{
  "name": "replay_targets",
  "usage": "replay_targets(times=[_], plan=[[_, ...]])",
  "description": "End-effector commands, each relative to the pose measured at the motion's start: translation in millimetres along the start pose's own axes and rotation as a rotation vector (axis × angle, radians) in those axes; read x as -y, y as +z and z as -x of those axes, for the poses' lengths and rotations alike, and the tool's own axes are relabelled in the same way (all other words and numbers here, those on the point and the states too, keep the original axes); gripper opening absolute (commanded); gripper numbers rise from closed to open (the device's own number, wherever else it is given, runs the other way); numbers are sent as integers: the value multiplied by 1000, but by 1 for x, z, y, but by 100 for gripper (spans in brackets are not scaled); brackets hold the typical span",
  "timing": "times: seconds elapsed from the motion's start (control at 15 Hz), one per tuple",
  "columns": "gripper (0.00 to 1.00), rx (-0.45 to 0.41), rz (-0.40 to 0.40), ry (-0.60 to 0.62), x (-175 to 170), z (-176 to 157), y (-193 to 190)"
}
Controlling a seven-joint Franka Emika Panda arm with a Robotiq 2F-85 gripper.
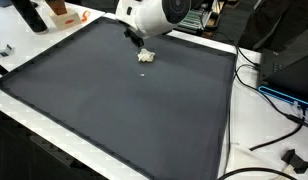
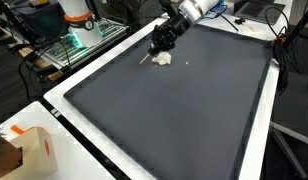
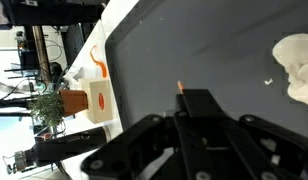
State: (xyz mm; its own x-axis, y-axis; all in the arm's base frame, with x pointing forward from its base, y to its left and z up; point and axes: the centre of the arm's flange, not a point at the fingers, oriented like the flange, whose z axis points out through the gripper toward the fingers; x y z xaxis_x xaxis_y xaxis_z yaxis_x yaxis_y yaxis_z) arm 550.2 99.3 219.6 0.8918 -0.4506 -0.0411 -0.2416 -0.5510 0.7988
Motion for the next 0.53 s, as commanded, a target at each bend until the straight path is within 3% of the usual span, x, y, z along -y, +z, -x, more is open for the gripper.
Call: replay_targets(times=[0.0,0.47], plan=[[3,-12,-10,-80,1,0,-2],[3,-34,-45,-192,-3,6,-10]])
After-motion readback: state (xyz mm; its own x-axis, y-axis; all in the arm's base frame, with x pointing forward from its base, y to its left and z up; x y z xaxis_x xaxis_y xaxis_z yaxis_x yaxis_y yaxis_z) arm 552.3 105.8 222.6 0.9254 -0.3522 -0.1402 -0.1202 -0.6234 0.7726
